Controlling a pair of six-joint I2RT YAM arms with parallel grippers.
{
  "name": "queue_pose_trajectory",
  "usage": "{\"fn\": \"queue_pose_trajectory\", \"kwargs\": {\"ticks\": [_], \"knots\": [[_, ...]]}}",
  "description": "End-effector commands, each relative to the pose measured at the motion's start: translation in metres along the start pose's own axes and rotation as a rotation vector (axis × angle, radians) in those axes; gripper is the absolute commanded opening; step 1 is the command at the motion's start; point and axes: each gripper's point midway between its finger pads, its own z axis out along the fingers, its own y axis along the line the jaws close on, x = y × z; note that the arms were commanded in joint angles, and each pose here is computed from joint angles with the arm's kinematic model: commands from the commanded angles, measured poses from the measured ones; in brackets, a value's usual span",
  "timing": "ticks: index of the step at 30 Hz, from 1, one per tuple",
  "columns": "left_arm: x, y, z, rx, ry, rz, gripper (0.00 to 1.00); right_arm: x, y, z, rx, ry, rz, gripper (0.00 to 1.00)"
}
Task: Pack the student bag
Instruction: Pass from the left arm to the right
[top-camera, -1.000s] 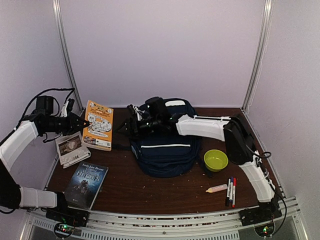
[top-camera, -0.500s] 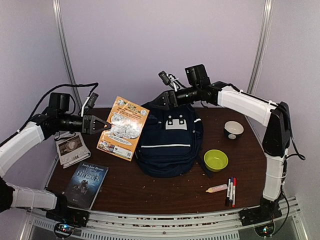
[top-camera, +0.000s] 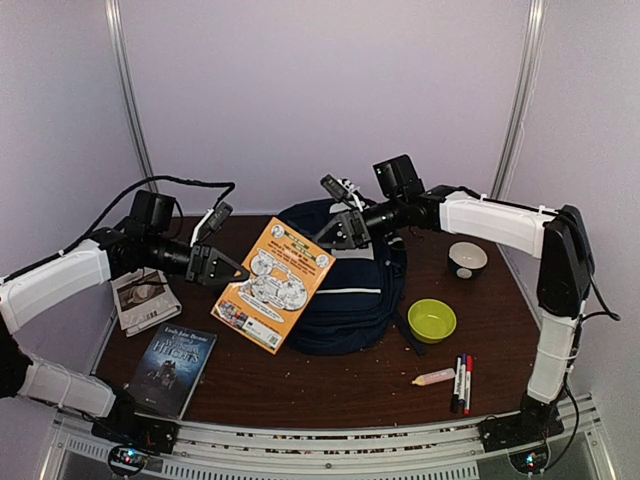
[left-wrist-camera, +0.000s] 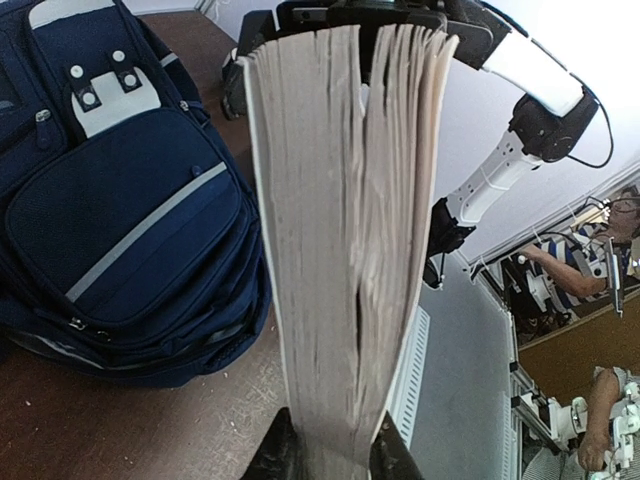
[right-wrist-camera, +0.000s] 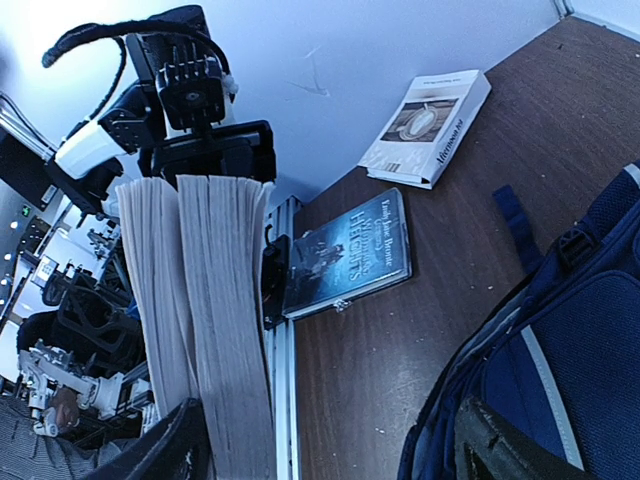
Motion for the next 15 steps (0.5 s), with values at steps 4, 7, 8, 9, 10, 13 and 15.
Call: {"fn": "queue_pose_trajectory", "kwargs": {"ticks": [4, 7, 8, 9, 10, 13, 15], "knots": [[-0.039, -0.033, -0.003, 0.095, -0.093, 0.214, 0.0, -0.041, 0.04, -0.031, -0.164, -0.154, -0.025, 0.86], [-0.04, -0.037, -0.003, 0.106, -0.091, 0.223, 0.0, -0.036, 0.042, -0.03, -0.171, -0.132, -0.037, 0.87], [-0.04, -0.038, -0.002, 0.108, -0.09, 0.225, 0.0, -0.032, 0.043, -0.028, -0.177, -0.123, -0.031, 0.88], [-0.04, -0.039, -0.003, 0.111, -0.091, 0.23, 0.0, -0.029, 0.043, -0.026, -0.184, -0.115, -0.029, 0.88], [-0.04, -0.04, -0.003, 0.114, -0.091, 0.232, 0.0, -0.025, 0.043, -0.022, -0.188, -0.105, -0.027, 0.88], [-0.041, -0.042, -0.003, 0.12, -0.092, 0.239, 0.0, -0.011, 0.043, -0.011, -0.181, -0.058, -0.027, 0.89], [-0.041, -0.043, -0.002, 0.129, -0.093, 0.24, 0.0, -0.003, 0.045, -0.004, -0.175, -0.021, -0.039, 0.89]]}}
